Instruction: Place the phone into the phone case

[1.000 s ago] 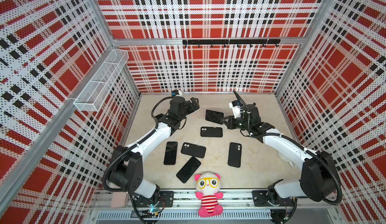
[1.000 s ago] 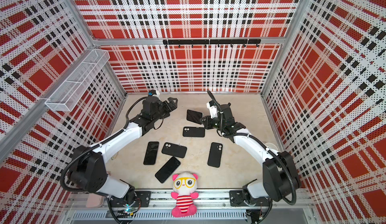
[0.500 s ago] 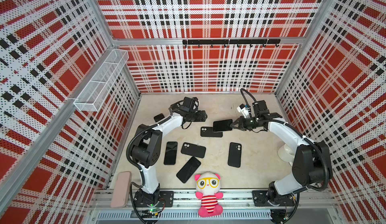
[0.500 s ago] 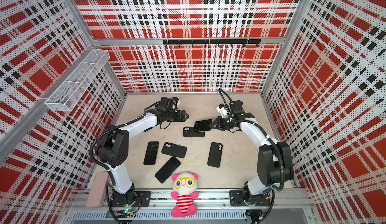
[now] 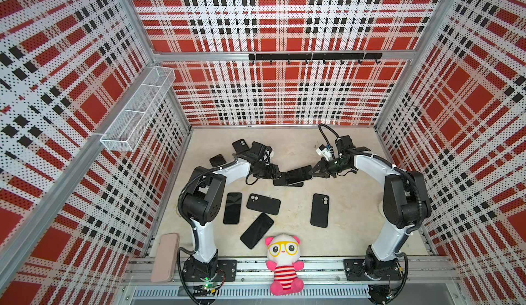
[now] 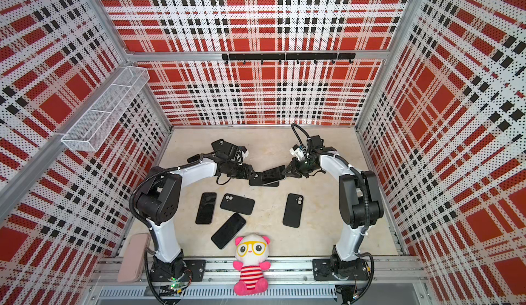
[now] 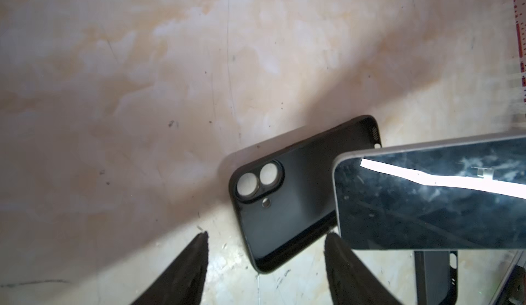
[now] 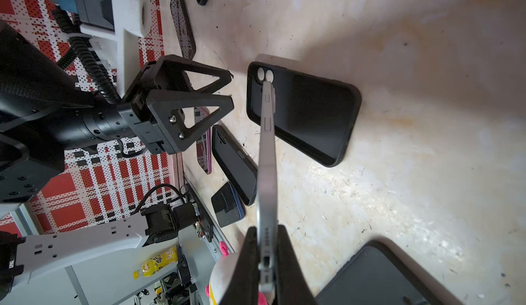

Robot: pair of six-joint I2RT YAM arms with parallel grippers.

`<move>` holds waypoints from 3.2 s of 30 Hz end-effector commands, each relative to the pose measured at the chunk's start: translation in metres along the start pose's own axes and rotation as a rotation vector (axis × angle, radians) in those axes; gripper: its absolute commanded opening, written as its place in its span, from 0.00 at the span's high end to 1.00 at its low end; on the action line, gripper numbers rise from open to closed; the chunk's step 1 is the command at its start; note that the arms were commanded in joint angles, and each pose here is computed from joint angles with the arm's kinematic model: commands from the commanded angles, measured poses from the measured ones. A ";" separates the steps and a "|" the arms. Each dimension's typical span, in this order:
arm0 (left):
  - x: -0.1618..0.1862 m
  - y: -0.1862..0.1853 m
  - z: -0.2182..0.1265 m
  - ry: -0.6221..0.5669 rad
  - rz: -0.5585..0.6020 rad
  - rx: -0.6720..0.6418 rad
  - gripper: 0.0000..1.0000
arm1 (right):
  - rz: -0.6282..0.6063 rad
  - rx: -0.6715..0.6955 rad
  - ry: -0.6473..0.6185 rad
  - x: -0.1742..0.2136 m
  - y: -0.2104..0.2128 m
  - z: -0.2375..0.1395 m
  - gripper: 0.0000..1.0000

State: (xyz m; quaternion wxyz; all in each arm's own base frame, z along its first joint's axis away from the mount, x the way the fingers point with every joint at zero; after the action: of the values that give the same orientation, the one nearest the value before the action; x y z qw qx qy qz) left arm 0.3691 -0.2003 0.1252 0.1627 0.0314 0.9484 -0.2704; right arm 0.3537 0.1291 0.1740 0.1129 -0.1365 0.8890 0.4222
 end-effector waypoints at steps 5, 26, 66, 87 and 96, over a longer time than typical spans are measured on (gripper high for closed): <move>0.008 0.012 0.015 0.060 -0.021 0.024 0.39 | -0.014 -0.045 -0.007 -0.016 -0.005 0.009 0.96; 0.012 0.014 0.029 0.087 -0.055 0.051 0.51 | 0.076 -0.012 0.055 -0.015 -0.038 0.039 0.96; 0.015 0.009 0.031 0.082 -0.035 0.001 0.60 | -0.004 0.219 0.134 -0.035 -0.022 0.053 0.57; 0.015 0.009 0.031 0.082 -0.039 0.002 0.60 | -0.029 0.319 0.215 -0.029 -0.025 0.067 0.72; 0.015 0.008 0.031 0.085 -0.038 0.006 0.60 | -0.008 0.335 0.237 -0.020 -0.037 0.081 0.79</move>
State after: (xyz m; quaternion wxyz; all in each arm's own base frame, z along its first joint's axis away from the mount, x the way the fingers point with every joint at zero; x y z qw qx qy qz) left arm 0.3689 -0.2090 0.1014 0.1326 0.0216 0.9492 -0.2846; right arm 0.3917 0.1700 0.1126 0.0338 -0.1653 0.9529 0.2518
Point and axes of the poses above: each gripper's point midway between its finger pads, its own z axis out along the fingers, its own y axis along the line the jaws close on, x = y × z, the point moved 9 cm from there along -z, back along the fingers, and after that the axes turned 12 degrees about -z, right-handed, at the moved point
